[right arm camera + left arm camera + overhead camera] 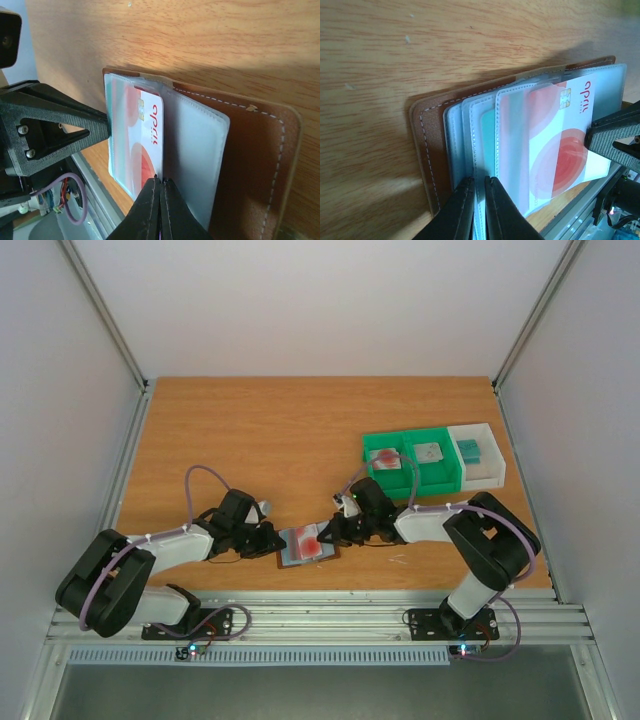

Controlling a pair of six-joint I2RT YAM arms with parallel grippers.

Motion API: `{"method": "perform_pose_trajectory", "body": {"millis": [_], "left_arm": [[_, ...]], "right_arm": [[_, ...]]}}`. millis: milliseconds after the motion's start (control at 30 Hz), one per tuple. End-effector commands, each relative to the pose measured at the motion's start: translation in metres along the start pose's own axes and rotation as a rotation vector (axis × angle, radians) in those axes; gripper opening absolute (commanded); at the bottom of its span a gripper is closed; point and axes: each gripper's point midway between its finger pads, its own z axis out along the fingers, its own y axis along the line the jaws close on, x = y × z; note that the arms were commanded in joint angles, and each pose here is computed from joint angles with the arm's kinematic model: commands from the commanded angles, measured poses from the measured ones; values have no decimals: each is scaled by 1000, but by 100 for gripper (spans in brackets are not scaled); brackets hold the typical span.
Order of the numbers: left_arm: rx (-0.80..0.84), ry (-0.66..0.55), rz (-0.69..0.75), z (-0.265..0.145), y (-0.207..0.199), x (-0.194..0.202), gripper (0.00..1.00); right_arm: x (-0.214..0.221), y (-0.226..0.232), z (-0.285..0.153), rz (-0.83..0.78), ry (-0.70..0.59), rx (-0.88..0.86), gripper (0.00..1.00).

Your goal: Take the credit cards out of the card holder

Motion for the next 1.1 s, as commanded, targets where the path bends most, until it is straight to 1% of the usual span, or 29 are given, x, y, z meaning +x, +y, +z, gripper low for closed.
{"method": "perform_pose_trajectory", "body": {"millis": [0,33,100,233,367,433,533,667,800,900,1000,1067], "left_arm": [[-119,8,-24,2,29,9,10],[-118,9,-27,2,30,10,10],[-115,10,-29,2,29,10,10],[-108,4,-31,2,29,10,10],[-103,2,-35,2,27,9,10],[-102,2,-36,2,27,9,10],[-101,4,-37,2,27,9,10],[-99,6,-36,1,26,10,10],[-97,1,-28,0,23,7,10],[-95,6,-25,1,21,6,10],[-91,8,-22,-1,18,5,10],[-74,11,-16,-3,12,5,13]], "right_arm": [[1,-2,5,3,21,-19,8],[1,-4,7,9,29,-19,11],[1,-5,10,16,36,-28,14],[1,-8,14,28,39,-30,16],[1,-9,17,31,46,-39,16],[1,-7,17,32,47,-44,13],[0,-5,14,25,37,-43,2],[-2,1,1,-8,7,-14,1],[-4,4,-11,-56,-6,50,1],[-4,0,-19,-60,-10,100,1],[-7,7,-29,-79,-24,110,1],[-7,15,-37,-107,-27,111,1]]}}
